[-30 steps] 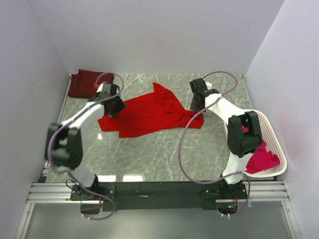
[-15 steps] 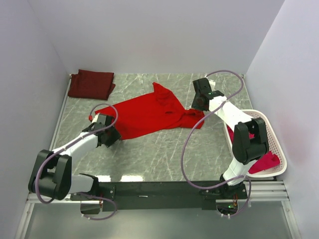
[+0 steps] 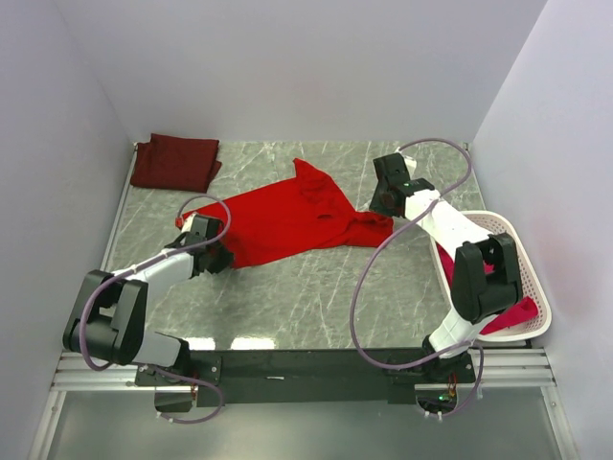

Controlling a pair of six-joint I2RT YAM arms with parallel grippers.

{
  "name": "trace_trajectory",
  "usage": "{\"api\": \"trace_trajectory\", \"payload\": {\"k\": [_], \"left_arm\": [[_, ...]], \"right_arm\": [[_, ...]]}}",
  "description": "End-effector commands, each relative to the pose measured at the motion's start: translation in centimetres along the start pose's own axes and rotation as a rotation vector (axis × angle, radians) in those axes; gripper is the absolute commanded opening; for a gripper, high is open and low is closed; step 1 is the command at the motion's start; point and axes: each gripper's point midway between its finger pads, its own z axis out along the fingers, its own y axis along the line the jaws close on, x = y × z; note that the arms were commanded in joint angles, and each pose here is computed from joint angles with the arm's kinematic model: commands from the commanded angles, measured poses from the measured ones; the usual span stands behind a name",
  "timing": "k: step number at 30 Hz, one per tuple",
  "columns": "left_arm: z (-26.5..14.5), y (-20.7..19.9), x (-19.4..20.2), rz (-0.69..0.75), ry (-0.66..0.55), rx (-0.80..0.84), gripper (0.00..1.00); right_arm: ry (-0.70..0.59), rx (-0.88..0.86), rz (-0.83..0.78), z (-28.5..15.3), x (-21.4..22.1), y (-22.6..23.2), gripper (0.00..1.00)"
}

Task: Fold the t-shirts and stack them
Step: Fold the tshirt

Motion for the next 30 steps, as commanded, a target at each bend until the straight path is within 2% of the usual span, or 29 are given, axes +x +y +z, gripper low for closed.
{"api": "trace_trajectory", "payload": {"k": [1,2,3,10,12,14,15,17,24,30], "left_arm": [[0.4,1.7,1.6,0.000,0.041,-0.044,0.19],[0.4,1.6,1.6,0.001,0.043,-0.039,0.12],[0.4,1.5,1.6,0.003,0.044,-0.035,0.01],[-1.1,-0.6,-0.6,0.034,-0.008,0.010,0.01],[-1.6,-0.6,-1.0,0.048,-0.017,-0.001,0.11],[-1.8,-0.2,-1.0,0.048,-0.021,-0.016,0.27],[-2.1,0.3,-0.9,0.040,-0.020,-0.027,0.41],[-2.6,0.4,-0.8,0.027,-0.030,-0.019,0.50],[-2.3,0.1,1.0,0.041,-0.023,-0.117,0.53],[-1.3,0.4,0.5,0.022,-0.058,-0.193,0.52]], "right_arm": [[-0.074,-0.041,0.035,-1.9,-2.2,0.5,0.00],[-0.075,-0.043,0.034,-2.0,-2.2,0.6,0.00],[-0.078,-0.044,0.036,-2.1,-2.3,0.6,0.00],[-0.092,-0.066,0.037,-2.8,-2.9,0.9,0.00],[-0.088,-0.072,0.036,-2.9,-2.8,1.1,0.00],[-0.089,-0.073,0.039,-2.8,-2.8,1.1,0.00],[-0.087,-0.073,0.037,-2.8,-2.7,1.1,0.00],[-0.090,-0.074,0.039,-2.8,-2.8,1.0,0.00],[-0.087,-0.090,0.046,-2.9,-2.9,1.4,0.00],[-0.092,-0.093,0.038,-3.1,-2.9,1.4,0.00]]}}
